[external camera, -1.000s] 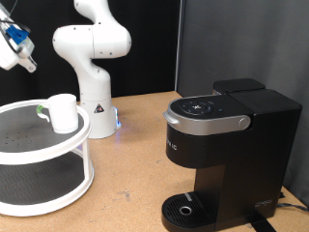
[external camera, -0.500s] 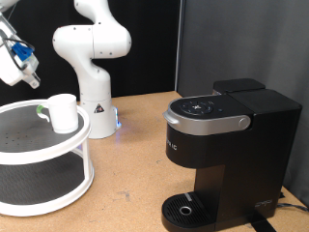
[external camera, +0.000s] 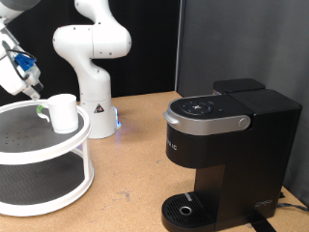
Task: Make a cup of coffee with the keurig machine
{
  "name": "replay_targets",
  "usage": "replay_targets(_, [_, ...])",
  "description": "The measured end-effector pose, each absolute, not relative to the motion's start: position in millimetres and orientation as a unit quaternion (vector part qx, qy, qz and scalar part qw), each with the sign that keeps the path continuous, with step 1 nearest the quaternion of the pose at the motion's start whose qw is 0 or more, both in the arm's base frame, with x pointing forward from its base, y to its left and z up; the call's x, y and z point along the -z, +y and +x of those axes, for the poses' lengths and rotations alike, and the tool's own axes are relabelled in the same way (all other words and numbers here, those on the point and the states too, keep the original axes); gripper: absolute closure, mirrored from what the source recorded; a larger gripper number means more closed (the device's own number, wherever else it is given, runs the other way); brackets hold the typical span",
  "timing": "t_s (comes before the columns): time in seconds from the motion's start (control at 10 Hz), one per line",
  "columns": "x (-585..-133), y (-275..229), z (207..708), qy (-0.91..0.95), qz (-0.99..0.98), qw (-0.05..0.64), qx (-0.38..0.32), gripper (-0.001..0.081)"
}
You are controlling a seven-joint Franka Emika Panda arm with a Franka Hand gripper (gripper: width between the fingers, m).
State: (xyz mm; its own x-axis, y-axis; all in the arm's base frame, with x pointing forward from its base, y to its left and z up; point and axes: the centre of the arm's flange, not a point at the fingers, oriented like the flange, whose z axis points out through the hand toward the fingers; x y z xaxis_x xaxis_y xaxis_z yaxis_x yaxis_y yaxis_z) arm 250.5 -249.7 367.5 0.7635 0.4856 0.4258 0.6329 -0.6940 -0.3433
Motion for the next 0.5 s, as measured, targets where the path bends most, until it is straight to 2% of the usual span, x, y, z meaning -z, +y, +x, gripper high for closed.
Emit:
replay_targets(0.1, [-364,-248,249,-0.308,-0.907,0.244,0.151,0.0223])
replay_targets(0.2, [-361,-247,249,-0.307,-0.907,0.246,0.15,0.009])
replay_targets(0.3, [-358,-246,249,-0.305,-0.909,0.242,0.151,0.009])
replay_targets(0.4, [-354,-245,249,-0.303,-0.91,0.237,0.152,0.0017])
replay_targets(0.5, [-350,-244,249,-0.301,-0.912,0.231,0.154,0.0005])
